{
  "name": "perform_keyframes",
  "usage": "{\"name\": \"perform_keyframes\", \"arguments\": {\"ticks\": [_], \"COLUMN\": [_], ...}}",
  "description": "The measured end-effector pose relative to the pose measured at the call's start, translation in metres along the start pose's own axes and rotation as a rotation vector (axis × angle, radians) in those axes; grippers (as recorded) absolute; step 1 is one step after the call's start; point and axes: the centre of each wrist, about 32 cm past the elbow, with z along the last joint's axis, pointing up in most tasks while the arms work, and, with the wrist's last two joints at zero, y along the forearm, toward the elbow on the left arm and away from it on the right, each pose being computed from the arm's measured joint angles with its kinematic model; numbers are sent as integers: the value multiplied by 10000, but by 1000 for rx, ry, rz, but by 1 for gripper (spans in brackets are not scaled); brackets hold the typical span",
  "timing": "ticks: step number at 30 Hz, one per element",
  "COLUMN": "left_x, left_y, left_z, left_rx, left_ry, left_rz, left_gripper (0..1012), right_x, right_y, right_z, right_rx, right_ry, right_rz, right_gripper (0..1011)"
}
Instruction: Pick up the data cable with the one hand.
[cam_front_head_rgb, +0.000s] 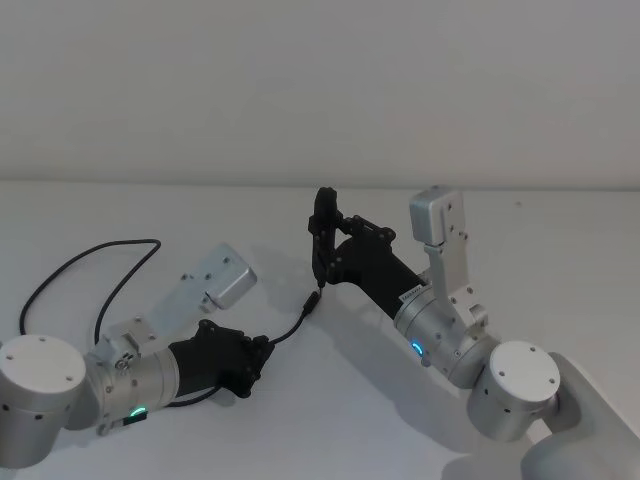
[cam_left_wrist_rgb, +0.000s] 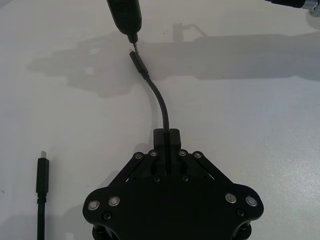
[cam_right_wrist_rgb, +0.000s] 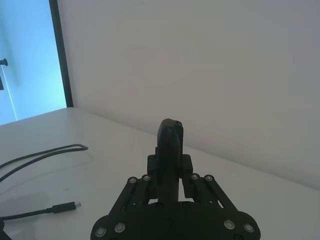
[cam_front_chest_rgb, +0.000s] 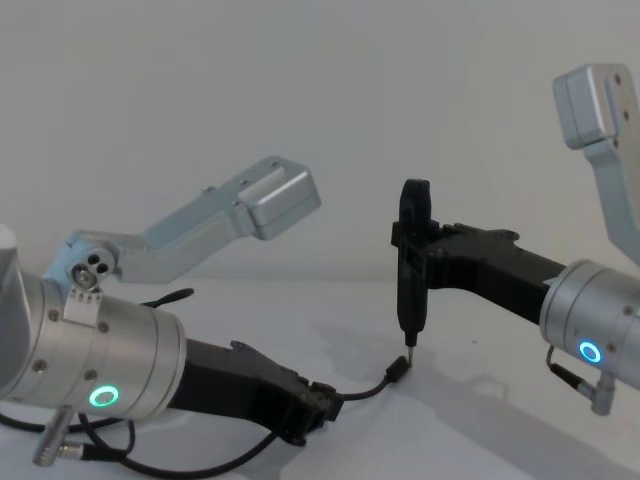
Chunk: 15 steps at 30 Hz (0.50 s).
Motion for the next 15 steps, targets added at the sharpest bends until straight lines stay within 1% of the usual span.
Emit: {"name": "perform_keyframes", "arguments": {"ticks": [15], "left_x": [0], "left_y": [0], "left_z": [0], "left_rx": [0], "left_ry": [0], "left_rz": [0], "left_gripper": [53], "right_x": [0], "right_y": [-1], "right_z": [-5], "right_rx": [-1], "right_ry": [-1], "right_rz": [0], "right_gripper": [275]}}
